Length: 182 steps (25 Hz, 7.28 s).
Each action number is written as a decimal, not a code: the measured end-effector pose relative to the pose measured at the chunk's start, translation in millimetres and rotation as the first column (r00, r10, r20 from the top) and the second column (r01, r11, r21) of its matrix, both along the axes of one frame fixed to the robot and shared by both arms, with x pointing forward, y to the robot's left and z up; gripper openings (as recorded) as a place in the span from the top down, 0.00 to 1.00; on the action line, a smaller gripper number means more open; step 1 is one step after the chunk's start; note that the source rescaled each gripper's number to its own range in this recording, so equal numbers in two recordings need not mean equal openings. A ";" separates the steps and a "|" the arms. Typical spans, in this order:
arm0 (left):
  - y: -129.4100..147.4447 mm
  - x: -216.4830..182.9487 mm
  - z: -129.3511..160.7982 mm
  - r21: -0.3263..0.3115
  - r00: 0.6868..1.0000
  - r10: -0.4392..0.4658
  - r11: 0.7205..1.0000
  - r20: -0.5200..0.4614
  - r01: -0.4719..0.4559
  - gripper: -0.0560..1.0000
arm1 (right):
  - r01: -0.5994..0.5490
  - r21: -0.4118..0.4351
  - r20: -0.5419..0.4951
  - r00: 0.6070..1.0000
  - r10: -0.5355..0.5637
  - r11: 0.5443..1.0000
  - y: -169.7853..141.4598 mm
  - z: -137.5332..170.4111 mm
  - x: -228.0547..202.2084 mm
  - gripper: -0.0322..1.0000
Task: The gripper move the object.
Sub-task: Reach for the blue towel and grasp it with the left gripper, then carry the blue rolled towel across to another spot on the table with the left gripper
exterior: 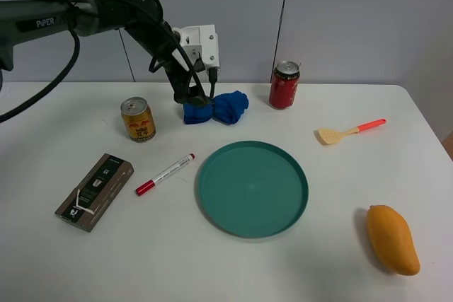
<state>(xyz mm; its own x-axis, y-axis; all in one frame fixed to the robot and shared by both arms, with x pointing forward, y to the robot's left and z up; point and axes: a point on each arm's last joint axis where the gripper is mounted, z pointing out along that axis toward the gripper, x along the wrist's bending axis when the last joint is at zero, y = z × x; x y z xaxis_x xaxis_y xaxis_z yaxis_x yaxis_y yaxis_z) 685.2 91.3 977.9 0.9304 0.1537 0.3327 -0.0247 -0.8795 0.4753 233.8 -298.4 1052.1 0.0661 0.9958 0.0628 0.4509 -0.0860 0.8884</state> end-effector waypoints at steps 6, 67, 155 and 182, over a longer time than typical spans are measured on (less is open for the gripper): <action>-8.8 17.1 -29.1 -0.089 0.996 0.058 0.995 0.062 -0.053 0.18 | 0.000 0.000 0.000 1.000 0.000 1.000 0.0 0.0 0.0 0.00; -4.8 25.5 -77.6 -0.258 0.956 0.219 0.929 -0.196 -0.266 0.95 | 0.000 0.000 0.000 1.000 0.000 1.000 0.0 0.0 0.0 0.00; -244.4 -176.1 -67.4 -0.467 0.645 0.351 0.471 -0.679 -0.748 0.95 | 0.000 0.000 0.000 1.000 0.000 1.000 0.0 0.0 0.0 0.00; -240.7 -169.4 -86.5 -0.309 0.398 0.361 0.279 -0.844 -0.909 0.95 | 0.000 0.000 0.000 1.000 0.000 1.000 0.0 0.0 0.0 0.00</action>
